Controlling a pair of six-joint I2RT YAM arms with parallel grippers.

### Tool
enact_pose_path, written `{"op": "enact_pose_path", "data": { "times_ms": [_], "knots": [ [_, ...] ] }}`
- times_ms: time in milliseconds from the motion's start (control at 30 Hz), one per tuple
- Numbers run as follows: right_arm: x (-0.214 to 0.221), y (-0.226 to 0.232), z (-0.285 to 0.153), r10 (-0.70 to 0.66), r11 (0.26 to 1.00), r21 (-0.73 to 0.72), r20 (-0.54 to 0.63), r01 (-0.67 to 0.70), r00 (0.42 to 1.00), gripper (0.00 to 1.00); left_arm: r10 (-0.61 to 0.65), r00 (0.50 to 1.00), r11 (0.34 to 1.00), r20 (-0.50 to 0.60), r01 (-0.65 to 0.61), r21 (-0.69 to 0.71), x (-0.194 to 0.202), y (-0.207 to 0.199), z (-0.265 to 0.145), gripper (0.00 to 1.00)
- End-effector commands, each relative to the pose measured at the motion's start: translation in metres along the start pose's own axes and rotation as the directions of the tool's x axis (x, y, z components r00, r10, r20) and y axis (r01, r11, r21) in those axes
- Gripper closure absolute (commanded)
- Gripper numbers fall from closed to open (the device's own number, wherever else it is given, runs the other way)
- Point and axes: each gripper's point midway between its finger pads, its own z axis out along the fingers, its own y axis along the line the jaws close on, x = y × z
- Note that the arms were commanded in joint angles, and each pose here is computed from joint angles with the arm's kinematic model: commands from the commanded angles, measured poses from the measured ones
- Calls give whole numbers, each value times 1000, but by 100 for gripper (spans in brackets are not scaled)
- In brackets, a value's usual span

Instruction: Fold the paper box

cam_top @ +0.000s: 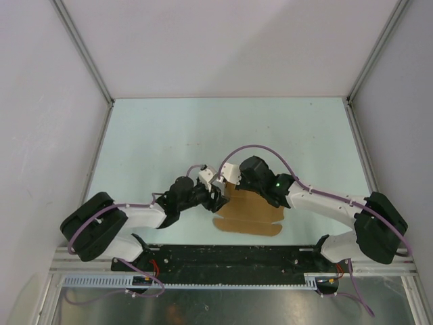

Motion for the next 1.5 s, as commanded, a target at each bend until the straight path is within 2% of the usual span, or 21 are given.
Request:
{"op": "enact_pose_path", "data": {
  "times_ms": [0,400,733,1233,1467],
  "knots": [
    [6,17,4,20,998,-58,-19,-21,1000,97,101,991,995,87,-99,-23,-20,4,4,30],
    [17,25,7,-7,999,-50,-84,2,996,96,121,988,993,99,-122,5,-14,3,16,30],
    [22,17,5,-67,997,33,-136,72,988,96,135,988,991,70,-136,13,-1,5,18,30],
    [20,21,4,-80,978,183,-86,95,993,94,138,981,990,136,-139,-5,-3,8,18,31],
    [22,24,8,-42,976,209,-65,55,997,94,130,976,991,177,-126,-36,-6,15,20,31]
  ]
}}
